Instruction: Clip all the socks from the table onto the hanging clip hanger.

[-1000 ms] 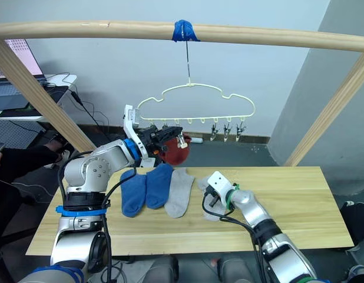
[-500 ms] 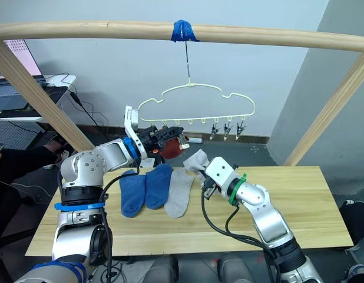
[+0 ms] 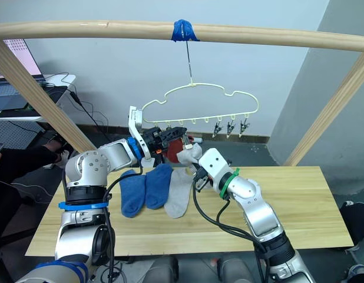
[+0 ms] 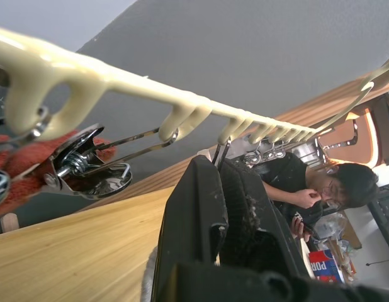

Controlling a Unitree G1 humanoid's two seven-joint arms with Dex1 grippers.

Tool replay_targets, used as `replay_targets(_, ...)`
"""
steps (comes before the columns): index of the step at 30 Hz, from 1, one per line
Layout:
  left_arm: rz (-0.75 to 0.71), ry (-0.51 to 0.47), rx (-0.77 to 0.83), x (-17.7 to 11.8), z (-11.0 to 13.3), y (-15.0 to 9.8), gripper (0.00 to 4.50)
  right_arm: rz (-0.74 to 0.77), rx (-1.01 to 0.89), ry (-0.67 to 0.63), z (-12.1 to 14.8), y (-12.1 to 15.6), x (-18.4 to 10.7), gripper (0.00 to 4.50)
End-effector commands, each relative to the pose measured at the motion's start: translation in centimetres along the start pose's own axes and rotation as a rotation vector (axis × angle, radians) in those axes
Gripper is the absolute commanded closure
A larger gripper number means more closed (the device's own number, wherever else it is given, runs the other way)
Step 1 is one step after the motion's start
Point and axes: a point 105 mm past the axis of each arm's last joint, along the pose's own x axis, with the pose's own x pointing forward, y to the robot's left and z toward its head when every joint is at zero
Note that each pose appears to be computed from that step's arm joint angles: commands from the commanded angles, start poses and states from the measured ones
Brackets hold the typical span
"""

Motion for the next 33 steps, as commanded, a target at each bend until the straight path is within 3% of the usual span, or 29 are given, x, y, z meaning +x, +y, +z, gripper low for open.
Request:
replay_targets(1, -0.003, -0.005, 0.0, -0.1, 0.3, -0.1, 4.5, 0.001, 0.007, -0.05, 1.2, -0.2, 0.0, 4.47)
replay_targets(16, 0.0, 0.014, 0.014, -0.1, -0.2, 0.1, 4.5, -0.039, 0.02, -0.115, 3.7, -1.5, 0.0, 4.47)
replay_targets(26, -0.035, 0.008, 0.096, 0.4, -0.2, -0.7, 4.5, -0.04, 0.041, -0.109, 3.5, -1.1, 0.7, 4.47)
replay_targets(33, -0.056, -0.006, 0.116, -0.6, 0.5, -0.9, 2.26, -0.041, 0.063, -0.093, 2.9, -1.2, 0.7, 4.5)
